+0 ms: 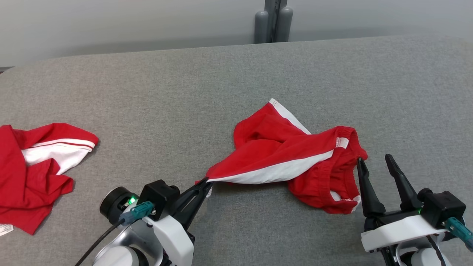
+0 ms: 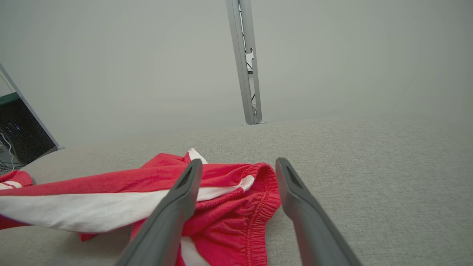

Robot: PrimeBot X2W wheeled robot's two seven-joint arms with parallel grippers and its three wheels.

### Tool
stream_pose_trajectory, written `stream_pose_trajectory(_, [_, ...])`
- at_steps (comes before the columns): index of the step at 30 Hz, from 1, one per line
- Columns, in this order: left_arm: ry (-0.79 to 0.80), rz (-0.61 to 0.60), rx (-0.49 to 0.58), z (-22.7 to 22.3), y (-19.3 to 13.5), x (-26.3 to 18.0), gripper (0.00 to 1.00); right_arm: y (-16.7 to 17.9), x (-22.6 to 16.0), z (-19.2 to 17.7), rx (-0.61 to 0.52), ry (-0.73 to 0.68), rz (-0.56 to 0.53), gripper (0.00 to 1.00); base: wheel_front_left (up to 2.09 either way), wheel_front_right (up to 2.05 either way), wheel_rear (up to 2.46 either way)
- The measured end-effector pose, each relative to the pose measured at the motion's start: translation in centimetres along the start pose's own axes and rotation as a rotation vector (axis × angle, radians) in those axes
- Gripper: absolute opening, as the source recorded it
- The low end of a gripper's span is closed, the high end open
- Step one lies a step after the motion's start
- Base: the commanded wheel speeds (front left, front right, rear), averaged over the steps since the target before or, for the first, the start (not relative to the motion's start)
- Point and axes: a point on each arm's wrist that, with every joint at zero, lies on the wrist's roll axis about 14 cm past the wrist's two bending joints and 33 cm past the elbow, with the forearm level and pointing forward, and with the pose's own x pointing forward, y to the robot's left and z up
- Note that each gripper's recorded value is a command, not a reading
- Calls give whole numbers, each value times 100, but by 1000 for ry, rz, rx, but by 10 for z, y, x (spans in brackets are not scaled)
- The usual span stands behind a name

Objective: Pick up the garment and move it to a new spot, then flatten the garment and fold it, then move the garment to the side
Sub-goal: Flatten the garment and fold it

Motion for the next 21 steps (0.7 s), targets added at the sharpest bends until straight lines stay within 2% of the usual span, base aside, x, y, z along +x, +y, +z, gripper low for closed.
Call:
stream_pose_trajectory(7, [28,10,-20,-4,14,15,0,-8,1,-1,-1,4,-24,100,0,0,0])
stream_pose_trajectory(20, [121,38,-14,-27,63,68,0,-22,11,-16,14,37,-60,100,0,0,0])
stream_pose_trajectory(21, [118,39,-20,-27,66,73,3,-23,12,-17,14,37,-64,100,0,0,0])
